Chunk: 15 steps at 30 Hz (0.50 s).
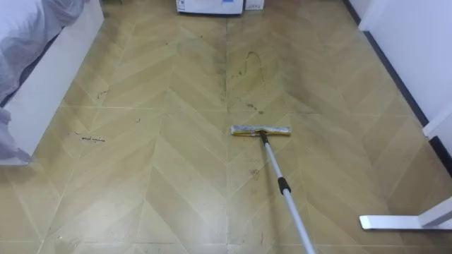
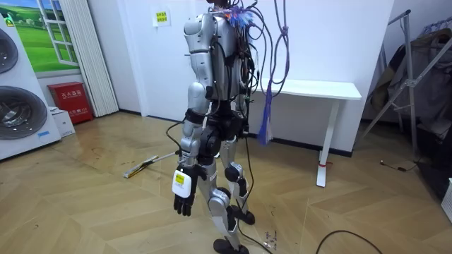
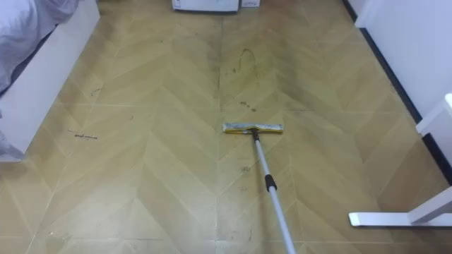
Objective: Mop floor
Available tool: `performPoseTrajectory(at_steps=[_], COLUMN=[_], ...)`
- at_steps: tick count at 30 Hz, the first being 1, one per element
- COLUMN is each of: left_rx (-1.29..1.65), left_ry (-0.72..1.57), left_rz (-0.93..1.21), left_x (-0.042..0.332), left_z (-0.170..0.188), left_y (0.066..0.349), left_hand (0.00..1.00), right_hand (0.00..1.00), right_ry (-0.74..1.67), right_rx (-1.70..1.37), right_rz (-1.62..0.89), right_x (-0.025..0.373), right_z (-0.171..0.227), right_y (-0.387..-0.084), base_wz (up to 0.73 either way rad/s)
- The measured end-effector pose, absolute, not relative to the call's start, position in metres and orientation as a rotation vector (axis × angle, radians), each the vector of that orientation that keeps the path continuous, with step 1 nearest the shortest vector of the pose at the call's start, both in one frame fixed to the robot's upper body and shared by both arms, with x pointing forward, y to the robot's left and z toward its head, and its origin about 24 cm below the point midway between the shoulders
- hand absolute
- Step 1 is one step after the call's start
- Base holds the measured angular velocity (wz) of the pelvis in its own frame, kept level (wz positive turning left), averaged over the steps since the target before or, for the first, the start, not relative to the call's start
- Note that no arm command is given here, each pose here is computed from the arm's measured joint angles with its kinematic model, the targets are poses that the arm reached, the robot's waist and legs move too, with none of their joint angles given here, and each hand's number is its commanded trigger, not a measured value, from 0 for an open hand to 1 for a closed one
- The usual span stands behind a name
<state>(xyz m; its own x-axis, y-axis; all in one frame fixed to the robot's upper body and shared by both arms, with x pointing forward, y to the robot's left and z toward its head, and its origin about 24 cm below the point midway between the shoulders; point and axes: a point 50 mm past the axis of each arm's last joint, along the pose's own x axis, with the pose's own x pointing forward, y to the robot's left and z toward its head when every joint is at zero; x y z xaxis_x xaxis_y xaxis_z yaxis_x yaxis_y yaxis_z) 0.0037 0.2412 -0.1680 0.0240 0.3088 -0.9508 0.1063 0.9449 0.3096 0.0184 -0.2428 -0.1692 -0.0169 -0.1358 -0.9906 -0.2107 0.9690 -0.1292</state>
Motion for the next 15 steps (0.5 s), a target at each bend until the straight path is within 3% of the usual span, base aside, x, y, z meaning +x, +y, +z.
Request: performPoseTrajectory(at_steps=[15], left_rx=[0.326], left_ry=[1.621], left_rz=[0.149], left_x=[-0.015], left_z=[-0.168], left_y=[0.237], left_hand=[0.00], right_hand=[1.00], right_ry=[1.627], right_rx=[-0.273], right_rz=[0.047], right_x=[0.011], right_z=[-0.170], right_y=[-0.242], base_wz=[0.04])
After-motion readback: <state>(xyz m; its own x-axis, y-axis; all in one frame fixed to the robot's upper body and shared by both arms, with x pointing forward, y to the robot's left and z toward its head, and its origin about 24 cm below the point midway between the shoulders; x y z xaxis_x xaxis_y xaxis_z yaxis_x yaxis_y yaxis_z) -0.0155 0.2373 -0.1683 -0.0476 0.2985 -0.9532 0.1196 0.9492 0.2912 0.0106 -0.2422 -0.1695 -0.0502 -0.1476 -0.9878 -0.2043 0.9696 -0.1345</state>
